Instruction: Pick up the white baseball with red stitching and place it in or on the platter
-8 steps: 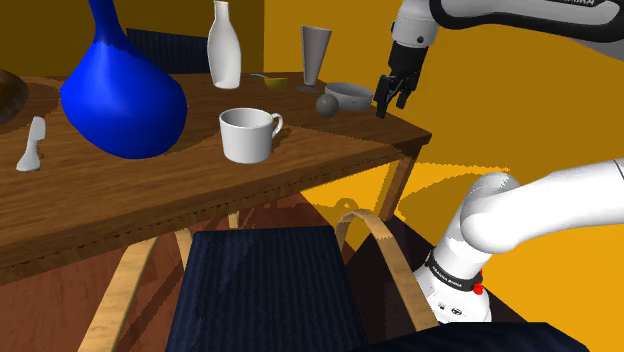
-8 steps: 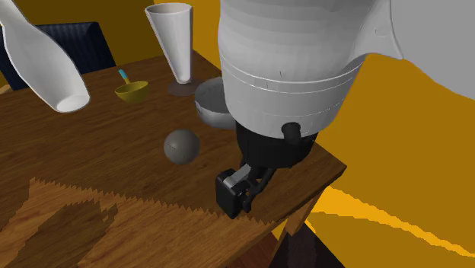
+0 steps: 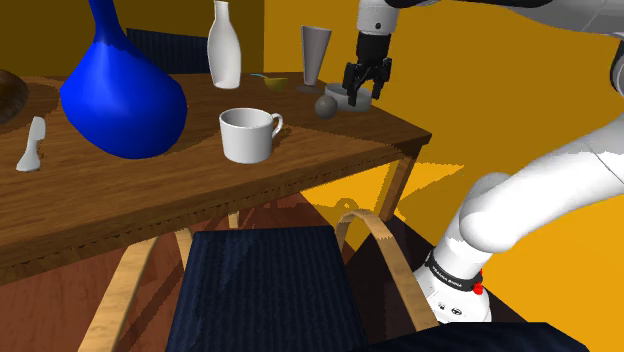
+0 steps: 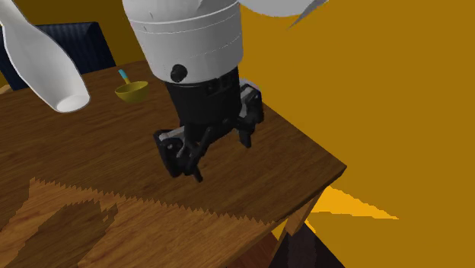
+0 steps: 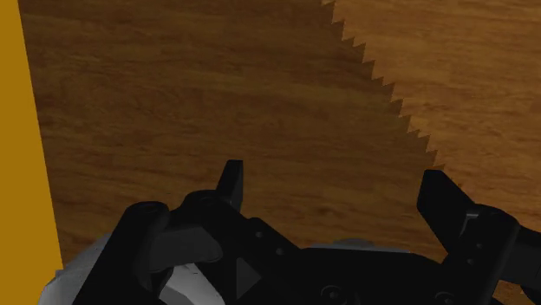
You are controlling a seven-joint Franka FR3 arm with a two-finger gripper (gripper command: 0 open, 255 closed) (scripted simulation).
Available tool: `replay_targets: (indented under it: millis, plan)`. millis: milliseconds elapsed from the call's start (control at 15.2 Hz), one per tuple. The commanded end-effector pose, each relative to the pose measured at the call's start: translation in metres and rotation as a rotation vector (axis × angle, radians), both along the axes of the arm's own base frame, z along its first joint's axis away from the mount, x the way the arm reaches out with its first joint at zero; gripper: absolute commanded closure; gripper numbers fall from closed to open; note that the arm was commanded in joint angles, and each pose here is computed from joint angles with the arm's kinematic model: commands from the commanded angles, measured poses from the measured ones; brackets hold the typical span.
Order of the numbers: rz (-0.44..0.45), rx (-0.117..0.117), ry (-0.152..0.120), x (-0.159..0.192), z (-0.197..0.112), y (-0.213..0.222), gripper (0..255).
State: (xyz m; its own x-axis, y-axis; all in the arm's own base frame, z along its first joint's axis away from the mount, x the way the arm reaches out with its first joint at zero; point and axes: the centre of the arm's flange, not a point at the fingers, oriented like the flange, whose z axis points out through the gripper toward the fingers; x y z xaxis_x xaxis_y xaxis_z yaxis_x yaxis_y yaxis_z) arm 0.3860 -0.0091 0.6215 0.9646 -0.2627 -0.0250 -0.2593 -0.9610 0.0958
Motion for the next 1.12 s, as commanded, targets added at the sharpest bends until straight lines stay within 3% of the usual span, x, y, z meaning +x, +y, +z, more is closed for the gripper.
replay_targets:
  millis: [0, 396, 1056]
  plan:
    - [-0.035, 0.014, 0.026, 0.033, -0.001, 0.001, 0]
    - [-0.135, 0.052, 0.097, 0.122, -0.004, -0.007, 0]
    - [-0.135, 0.052, 0.097, 0.116, -0.044, -0.008, 0]
